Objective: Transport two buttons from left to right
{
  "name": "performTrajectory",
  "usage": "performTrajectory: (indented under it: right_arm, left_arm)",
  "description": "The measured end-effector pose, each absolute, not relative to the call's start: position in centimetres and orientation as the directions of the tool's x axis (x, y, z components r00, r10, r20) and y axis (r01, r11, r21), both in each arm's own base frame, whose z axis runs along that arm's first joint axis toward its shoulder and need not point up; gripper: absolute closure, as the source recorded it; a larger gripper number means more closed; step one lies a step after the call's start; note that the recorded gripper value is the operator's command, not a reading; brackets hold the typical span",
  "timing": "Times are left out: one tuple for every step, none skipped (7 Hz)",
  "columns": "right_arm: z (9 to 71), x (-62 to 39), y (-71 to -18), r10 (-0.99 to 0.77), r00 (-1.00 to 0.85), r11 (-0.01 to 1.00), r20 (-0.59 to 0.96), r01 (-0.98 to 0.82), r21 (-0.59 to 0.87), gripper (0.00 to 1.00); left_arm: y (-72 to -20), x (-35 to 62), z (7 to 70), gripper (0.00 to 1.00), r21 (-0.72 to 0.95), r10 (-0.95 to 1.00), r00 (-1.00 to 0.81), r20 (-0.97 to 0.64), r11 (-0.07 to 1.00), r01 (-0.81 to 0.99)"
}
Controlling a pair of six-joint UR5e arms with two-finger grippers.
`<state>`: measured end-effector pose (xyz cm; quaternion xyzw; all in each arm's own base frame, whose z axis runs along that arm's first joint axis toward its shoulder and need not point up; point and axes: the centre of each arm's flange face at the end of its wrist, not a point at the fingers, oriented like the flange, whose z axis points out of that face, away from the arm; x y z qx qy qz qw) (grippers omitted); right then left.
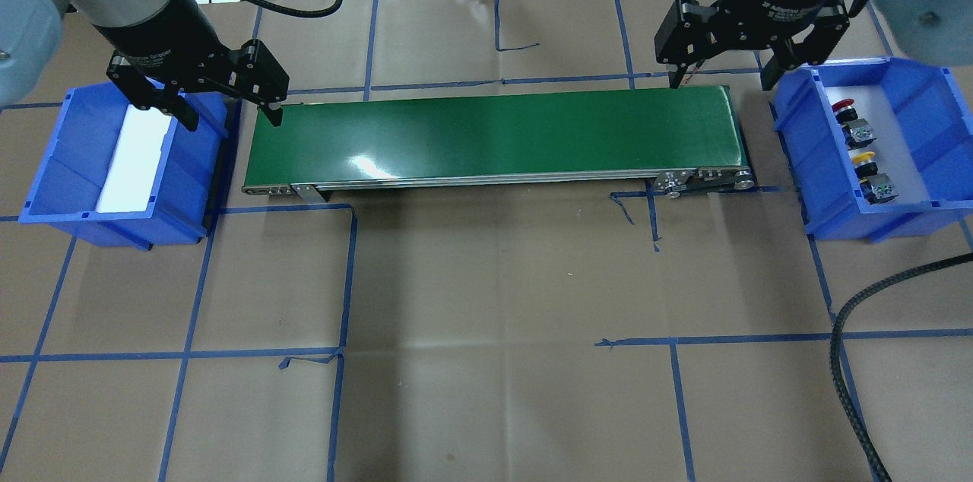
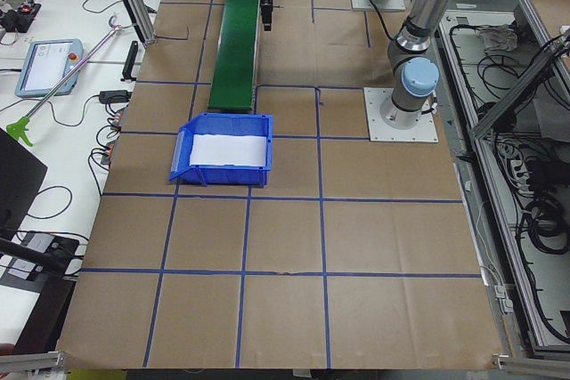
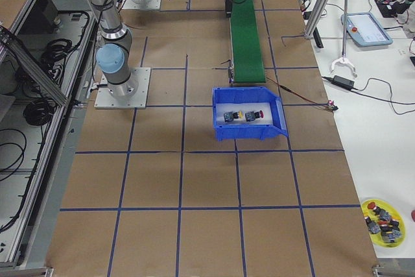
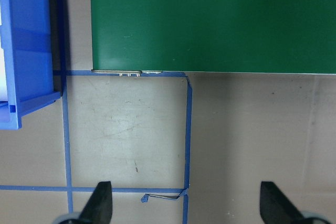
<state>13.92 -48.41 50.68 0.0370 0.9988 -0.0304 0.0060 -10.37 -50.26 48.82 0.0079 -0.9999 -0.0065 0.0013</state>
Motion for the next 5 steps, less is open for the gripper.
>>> performTrajectory:
  right_arm:
    - [50.17, 13.93, -47.07, 0.076, -0.997, 0.996, -0.015, 0.077, -0.054, 0.00]
    - [49.85, 13.95, -46.48, 0.077, -0.997, 0.996, -0.015, 0.078, -0.050, 0.00]
    - [49.77, 13.95, -46.28, 0.078, -0.997, 0.996, -0.015, 0.079, -0.049, 0.00]
    - [49.78, 14.01, -46.34, 0.078, -0.997, 0.996, -0.021, 0.079, -0.049, 0.00]
    - [49.78, 14.10, -46.45, 0.078, -0.996, 0.996, -0.030, 0.080, -0.047, 0.00]
  left_arm:
    - [-50.30, -10.36, 48.78, 0.00, 0.014, -0.014, -1.000, 0.003, 1.000, -0.014]
    - [-50.34, -10.33, 48.76, 0.00, 0.014, -0.011, -1.000, 0.004, 1.000, -0.011]
    - [-50.36, -10.31, 48.75, 0.00, 0.014, -0.001, -1.000, 0.004, 1.000, -0.001]
    - [-50.35, -10.30, 48.75, 0.00, 0.014, 0.010, -1.000, 0.004, 1.000, 0.010]
    - [-50.34, -10.30, 48.77, 0.00, 0.014, 0.014, -1.000, 0.004, 1.000, 0.014]
